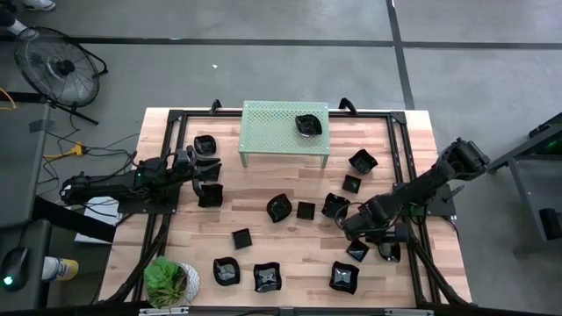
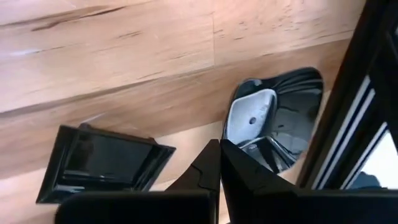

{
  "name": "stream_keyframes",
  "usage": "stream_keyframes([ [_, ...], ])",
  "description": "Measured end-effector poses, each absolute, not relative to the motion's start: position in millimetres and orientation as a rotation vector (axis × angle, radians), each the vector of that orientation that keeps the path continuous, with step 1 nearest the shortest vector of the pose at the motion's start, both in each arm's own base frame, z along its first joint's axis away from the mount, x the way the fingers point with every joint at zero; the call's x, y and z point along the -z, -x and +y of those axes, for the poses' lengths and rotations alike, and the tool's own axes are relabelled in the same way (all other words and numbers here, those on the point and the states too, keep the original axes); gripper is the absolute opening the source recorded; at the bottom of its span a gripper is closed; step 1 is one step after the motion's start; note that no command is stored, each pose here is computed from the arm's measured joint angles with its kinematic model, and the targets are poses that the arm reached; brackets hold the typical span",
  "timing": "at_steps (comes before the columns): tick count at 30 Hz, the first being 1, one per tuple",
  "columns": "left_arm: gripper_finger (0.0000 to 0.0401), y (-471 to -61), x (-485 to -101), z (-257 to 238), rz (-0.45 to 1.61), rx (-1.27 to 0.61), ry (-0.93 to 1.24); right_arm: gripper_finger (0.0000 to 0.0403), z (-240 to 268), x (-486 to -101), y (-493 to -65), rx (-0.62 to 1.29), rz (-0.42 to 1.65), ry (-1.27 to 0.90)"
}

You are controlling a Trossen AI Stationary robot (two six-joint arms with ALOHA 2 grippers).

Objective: Pick & Place Mini shaped plates
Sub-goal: Stack the leaf shaped plate on top of the leaf shaped plate on the shelf

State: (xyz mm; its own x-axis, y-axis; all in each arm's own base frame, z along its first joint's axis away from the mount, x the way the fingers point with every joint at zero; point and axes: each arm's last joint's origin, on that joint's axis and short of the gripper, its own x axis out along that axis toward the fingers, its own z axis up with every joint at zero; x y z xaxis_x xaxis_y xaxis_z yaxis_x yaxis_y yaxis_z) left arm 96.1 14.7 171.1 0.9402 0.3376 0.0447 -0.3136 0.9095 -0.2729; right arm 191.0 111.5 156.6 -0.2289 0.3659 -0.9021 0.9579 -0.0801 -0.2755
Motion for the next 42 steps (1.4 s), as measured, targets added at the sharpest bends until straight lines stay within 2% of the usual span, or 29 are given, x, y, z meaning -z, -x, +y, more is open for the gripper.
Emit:
stream_keyframes([
  [6,0.0085,-96.1,-171.1,14.7,-0.091,-0.337,0.266,0.0000,112.3,-168.1,-194.5,1.271,1.619,-1.373],
  [15,0.0085,-96.1,-171.1,14.7,-0.091,-0.337,0.266,0.0000,109.9,-188.9,-204.0,1.072,1.621,-1.176],
  [23,0.0085,-96.1,-171.1,14.7,-0.092,-0.336,0.266,0.0000,90.2,-229.8,-221.2,0.888,1.625,-0.955],
  [33,0.0085,-96.1,-171.1,14.7,-0.091,-0.337,0.266,0.0000,33.1,-288.7,-245.4,0.591,1.532,-0.531],
  [42,0.0085,-96.1,-171.1,14.7,-0.092,-0.336,0.266,0.0000,-14.0,-327.1,-257.1,0.309,1.436,0.042],
])
